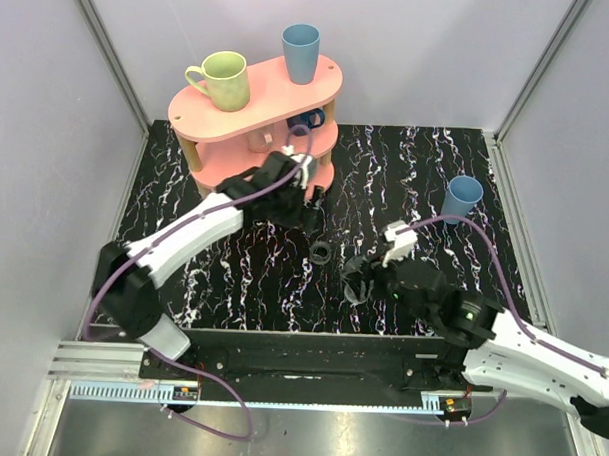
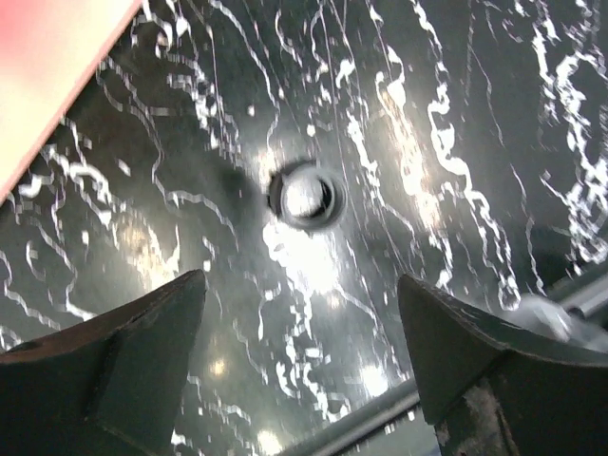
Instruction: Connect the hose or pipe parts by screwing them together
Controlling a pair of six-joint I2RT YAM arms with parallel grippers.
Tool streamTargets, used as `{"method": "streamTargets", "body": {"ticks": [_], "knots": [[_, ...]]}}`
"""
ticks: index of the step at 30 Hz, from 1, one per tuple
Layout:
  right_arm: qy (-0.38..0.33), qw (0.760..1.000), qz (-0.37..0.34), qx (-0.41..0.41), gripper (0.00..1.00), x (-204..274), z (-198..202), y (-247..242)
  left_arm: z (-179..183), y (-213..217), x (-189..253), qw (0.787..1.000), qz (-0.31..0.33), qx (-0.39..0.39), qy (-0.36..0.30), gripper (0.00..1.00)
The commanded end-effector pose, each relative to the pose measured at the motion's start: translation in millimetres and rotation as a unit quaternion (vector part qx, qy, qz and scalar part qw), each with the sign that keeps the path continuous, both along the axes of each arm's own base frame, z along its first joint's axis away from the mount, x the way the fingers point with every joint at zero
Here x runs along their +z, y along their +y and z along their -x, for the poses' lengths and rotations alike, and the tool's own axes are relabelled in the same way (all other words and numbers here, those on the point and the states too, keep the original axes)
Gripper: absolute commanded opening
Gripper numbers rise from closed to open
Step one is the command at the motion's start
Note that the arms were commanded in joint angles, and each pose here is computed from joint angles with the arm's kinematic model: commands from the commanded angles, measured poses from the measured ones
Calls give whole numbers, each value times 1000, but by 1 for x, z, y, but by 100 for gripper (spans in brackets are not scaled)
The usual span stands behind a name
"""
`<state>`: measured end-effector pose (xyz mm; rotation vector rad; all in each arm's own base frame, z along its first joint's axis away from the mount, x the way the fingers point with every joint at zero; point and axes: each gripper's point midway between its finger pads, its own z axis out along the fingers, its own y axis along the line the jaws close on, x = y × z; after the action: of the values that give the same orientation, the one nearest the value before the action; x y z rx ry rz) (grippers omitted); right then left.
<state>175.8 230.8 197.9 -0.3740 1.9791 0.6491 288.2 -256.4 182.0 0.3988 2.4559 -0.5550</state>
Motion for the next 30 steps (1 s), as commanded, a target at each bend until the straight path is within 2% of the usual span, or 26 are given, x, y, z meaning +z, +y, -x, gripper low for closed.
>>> {"method": "streamTargets", "body": {"ticks": [1,4,12,16,22,30], "knots": [[-6,998,-47,-45,27,22,5,-29,-42,-15,-13,996,-75,15,-37,86],[-6,996,-84,-38,27,33,14,-35,-49,-40,-34,997,-71,-16,-16,85],[-18,994,-87,-61,28,32,14,-53,-44,-80,-82,993,-96,-71,9,83],[-21,993,-100,-61,28,36,16,-55,-40,-79,-100,989,-123,-79,16,82],[-31,993,-91,-72,28,35,12,-61,-37,-77,-113,987,-134,-88,26,74],[-47,991,-95,-85,28,50,8,-65,-28,-80,-131,984,-135,-109,49,73]]}}
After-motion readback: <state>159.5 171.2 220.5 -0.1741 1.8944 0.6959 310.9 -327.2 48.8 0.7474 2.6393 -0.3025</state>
